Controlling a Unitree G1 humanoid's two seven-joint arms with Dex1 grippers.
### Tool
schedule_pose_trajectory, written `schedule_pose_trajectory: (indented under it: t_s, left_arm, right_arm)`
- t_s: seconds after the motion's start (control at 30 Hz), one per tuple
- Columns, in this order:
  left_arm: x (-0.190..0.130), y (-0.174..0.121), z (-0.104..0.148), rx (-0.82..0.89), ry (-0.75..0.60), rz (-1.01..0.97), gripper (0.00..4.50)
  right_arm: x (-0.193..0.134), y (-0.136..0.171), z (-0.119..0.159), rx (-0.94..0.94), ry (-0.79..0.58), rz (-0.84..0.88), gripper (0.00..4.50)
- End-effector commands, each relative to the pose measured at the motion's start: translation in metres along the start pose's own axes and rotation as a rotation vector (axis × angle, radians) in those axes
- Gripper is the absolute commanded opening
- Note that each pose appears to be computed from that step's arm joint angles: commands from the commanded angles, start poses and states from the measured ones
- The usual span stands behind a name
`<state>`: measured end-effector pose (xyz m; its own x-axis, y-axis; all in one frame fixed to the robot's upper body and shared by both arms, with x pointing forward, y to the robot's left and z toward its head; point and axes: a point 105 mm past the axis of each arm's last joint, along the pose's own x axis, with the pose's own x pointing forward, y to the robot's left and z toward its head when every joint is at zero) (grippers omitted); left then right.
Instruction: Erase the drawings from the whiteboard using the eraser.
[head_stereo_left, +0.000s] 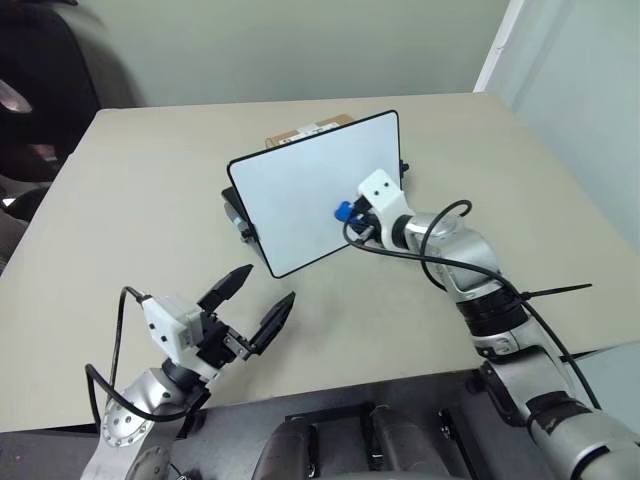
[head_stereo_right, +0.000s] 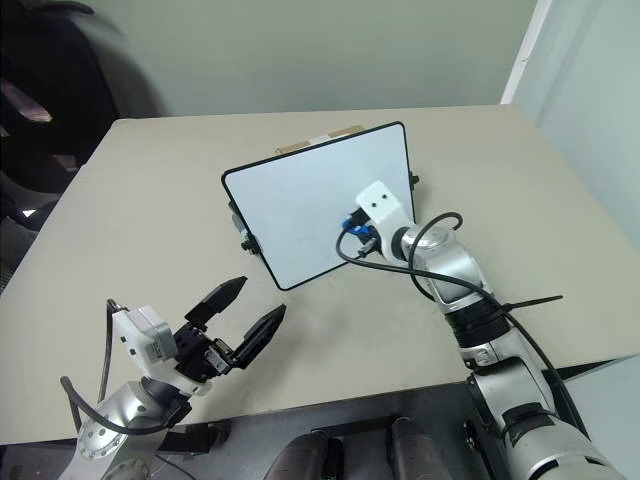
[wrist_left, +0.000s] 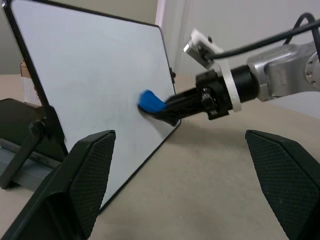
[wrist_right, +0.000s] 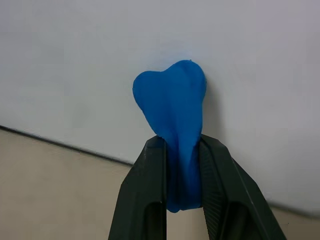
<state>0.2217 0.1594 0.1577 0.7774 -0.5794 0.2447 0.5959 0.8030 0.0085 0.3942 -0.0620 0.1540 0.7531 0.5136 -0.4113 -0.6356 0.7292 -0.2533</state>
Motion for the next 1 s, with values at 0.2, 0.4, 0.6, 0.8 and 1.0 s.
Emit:
schedule_pose_trajectory:
  t_s: [0.2, 0.4, 0.6, 0.8, 1.0]
  left_arm:
    - [0.005, -0.004, 0.008, 0.02, -0.027, -0.043, 4.5]
    - [0.006, -0.006, 0.007, 0.016, -0.026, -0.05, 4.5]
    - [0.008, -0.006, 0.005, 0.01, -0.025, -0.052, 4.5]
    - [0.008, -0.004, 0.004, 0.012, -0.024, -0.055, 4.5]
    - [0.011, -0.001, 0.006, 0.02, -0.033, -0.057, 4.5]
  right_arm:
    - [-0.03, -0.032, 0.003, 0.044, -0.042, -0.107, 0.8]
    - [-0.061, -0.057, -0.012, 0.139, -0.029, -0.204, 0.8]
    - [-0.077, -0.065, -0.046, 0.257, 0.056, -0.229, 0.8]
    - [-0.075, -0.063, -0.065, 0.272, 0.111, -0.223, 1.02]
    - [-0.086, -0.073, -0.067, 0.231, 0.086, -0.259, 2.95]
